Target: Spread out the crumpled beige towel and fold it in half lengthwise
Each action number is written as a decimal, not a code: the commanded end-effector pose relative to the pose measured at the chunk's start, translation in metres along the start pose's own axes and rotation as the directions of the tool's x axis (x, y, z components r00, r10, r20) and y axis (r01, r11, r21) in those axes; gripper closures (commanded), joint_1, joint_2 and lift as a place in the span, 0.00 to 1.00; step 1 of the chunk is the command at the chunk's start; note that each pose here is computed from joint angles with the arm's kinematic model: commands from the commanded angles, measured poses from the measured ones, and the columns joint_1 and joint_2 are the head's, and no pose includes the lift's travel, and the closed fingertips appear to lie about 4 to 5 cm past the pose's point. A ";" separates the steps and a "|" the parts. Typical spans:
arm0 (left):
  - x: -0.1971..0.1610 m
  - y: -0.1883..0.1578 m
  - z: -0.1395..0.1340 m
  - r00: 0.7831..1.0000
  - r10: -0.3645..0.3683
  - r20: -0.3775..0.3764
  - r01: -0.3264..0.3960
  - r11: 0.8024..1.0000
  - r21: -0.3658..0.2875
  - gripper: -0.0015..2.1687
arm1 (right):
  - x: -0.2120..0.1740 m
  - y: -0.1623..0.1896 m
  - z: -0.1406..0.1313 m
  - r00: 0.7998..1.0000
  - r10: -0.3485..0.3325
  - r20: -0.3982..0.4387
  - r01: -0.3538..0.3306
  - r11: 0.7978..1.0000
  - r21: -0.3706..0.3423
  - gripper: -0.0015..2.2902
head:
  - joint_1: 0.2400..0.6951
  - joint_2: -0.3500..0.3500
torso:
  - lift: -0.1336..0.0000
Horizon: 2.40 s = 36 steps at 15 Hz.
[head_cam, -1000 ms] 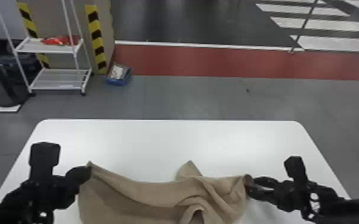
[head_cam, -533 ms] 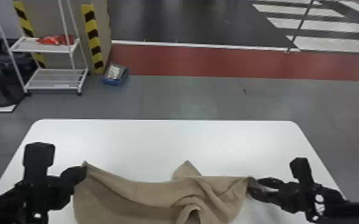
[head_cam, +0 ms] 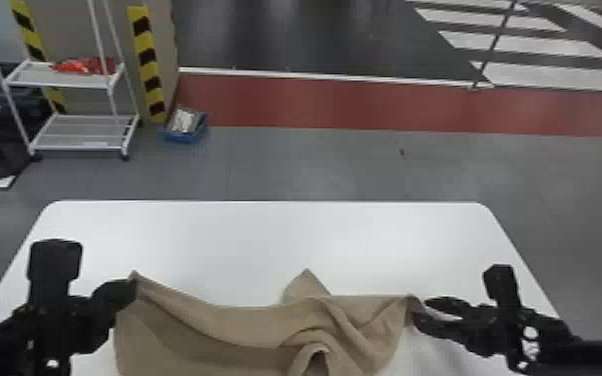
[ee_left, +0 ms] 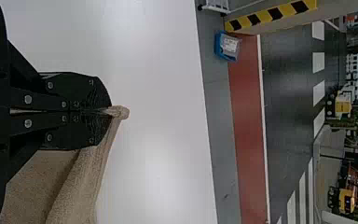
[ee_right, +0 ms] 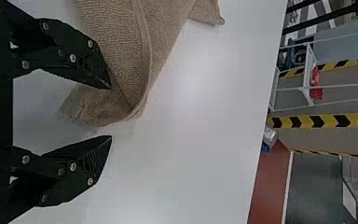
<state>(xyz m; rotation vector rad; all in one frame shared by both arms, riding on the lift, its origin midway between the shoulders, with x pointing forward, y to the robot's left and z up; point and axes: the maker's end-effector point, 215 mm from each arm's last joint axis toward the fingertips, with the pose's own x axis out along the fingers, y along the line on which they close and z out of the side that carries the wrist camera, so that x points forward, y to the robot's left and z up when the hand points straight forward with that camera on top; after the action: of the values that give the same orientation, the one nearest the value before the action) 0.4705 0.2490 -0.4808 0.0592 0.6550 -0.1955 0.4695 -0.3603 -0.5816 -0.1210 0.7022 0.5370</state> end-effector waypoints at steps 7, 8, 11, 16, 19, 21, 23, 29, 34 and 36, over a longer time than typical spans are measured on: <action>-0.002 0.005 0.000 1.000 0.005 0.003 -0.005 1.000 -0.006 0.79 | 0.005 0.000 -0.003 1.000 0.001 -0.019 -0.001 1.000 -0.006 0.34 | 1.00 0.32 | 1.00; -0.002 0.005 -0.001 1.000 0.006 0.002 -0.006 1.000 -0.007 0.79 | 0.005 0.000 -0.002 1.000 0.000 -0.015 0.000 1.000 -0.006 0.44 | 1.00 0.32 | 1.00; -0.003 0.008 -0.001 1.000 0.010 0.003 -0.010 1.000 -0.009 0.79 | -0.002 -0.003 0.002 1.000 -0.010 0.005 0.010 1.000 -0.020 0.52 | 1.00 0.32 | 1.00; -0.012 0.011 0.014 0.999 0.014 0.035 -0.014 1.000 -0.003 0.79 | -0.040 0.003 0.039 0.995 -0.036 0.095 0.046 0.993 -0.109 0.52 | 1.00 0.32 | 1.00; -0.035 0.012 0.043 0.995 -0.004 0.099 0.005 1.000 -0.007 0.79 | -0.089 0.002 0.087 0.979 -0.057 0.195 0.094 0.978 -0.188 0.52 | 1.00 0.32 | 1.00; -0.051 0.013 0.064 0.990 -0.024 0.138 0.028 0.999 -0.025 0.79 | -0.122 0.000 0.121 0.966 -0.073 0.246 0.136 0.959 -0.250 0.52 | 1.00 0.31 | 1.00; -0.065 0.019 0.079 0.987 -0.010 0.158 0.015 0.999 -0.029 0.79 | -0.149 -0.008 0.146 0.954 -0.103 0.282 0.182 0.945 -0.273 0.52 | 1.00 0.31 | 1.00; -0.103 0.054 0.120 0.965 0.019 0.261 0.017 0.991 -0.134 0.79 | -0.218 -0.065 0.195 0.880 -0.230 0.415 0.313 0.939 -0.143 0.52 | 1.00 0.27 | 1.00; -0.054 0.035 0.138 0.948 -0.102 0.300 0.180 0.953 -0.244 0.79 | -0.186 -0.072 0.227 0.882 -0.226 0.413 0.309 0.940 -0.145 0.52 | 1.00 0.25 | 1.00; -0.025 0.023 0.160 0.935 -0.137 0.328 0.221 0.946 -0.235 0.79 | -0.162 -0.073 0.239 0.892 -0.219 0.396 0.296 0.944 -0.147 0.52 | 1.00 0.25 | 1.00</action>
<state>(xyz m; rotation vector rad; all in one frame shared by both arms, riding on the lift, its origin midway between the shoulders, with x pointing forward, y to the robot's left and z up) 0.5284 0.2702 -0.3395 -0.2784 0.3866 -0.2581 0.5275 -0.4364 -0.2963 -0.2911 0.2339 0.3404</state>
